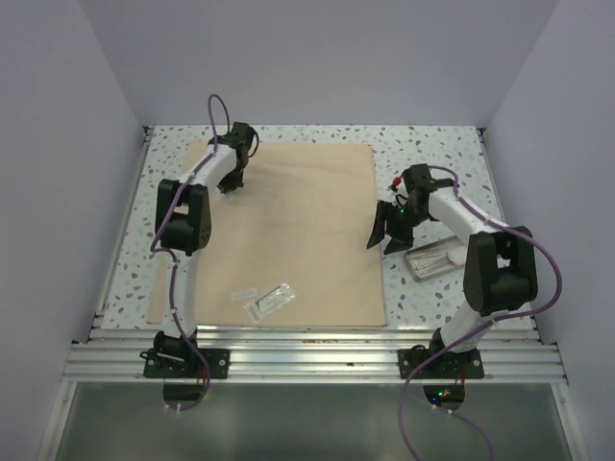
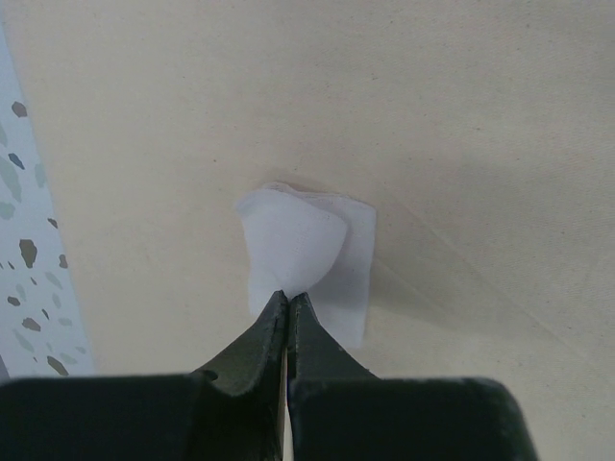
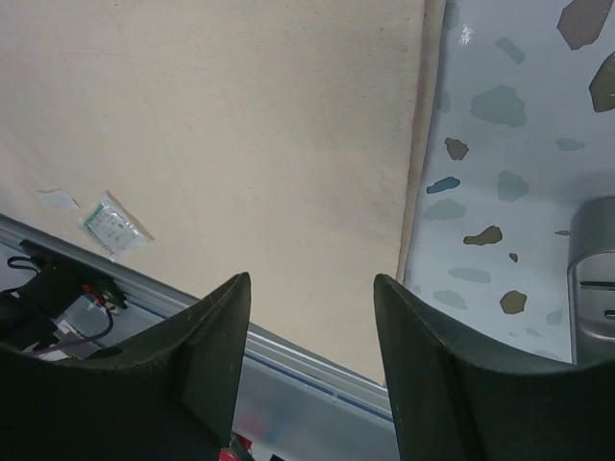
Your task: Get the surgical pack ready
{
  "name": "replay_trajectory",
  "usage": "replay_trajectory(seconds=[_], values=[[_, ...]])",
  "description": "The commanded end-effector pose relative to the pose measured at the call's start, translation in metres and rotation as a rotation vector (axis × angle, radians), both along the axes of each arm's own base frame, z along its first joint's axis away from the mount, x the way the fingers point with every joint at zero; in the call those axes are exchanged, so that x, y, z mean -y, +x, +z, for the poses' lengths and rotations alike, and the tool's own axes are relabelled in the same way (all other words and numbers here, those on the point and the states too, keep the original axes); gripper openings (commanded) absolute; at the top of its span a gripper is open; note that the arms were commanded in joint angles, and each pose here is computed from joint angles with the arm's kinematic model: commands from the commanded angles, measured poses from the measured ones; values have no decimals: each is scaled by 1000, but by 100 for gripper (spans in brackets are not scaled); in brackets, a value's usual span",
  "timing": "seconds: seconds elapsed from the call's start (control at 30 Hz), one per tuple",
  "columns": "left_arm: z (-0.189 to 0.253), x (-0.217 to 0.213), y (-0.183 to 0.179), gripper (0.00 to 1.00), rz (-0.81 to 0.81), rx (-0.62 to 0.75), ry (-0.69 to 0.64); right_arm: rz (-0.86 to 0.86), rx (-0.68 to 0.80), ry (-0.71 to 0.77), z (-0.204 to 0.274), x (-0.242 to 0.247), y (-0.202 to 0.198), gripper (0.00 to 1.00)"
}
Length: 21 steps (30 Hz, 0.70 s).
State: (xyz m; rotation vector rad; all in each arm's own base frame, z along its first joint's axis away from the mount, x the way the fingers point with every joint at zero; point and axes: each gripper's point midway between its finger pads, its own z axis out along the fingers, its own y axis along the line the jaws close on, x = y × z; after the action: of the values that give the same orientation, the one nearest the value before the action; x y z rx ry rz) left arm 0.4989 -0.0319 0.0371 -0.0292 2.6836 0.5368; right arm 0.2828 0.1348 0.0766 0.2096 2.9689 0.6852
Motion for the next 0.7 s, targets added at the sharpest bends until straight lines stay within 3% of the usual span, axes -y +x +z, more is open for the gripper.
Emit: replay_trajectory(seconds=[0.0,0.47,0.57,0.67], values=[[14,7,7,0,-34,46,-14,19,37,30,7,-7,9,58],[7,14,6,0,-53,33,-50,23,35,32,6,-9,6,58],[7,14,5,4,-53,34,-52,24,33,30,5,-9,6,58],[9,14,6,18,-50,41,-49,26,34,33,5,-10,6,58]])
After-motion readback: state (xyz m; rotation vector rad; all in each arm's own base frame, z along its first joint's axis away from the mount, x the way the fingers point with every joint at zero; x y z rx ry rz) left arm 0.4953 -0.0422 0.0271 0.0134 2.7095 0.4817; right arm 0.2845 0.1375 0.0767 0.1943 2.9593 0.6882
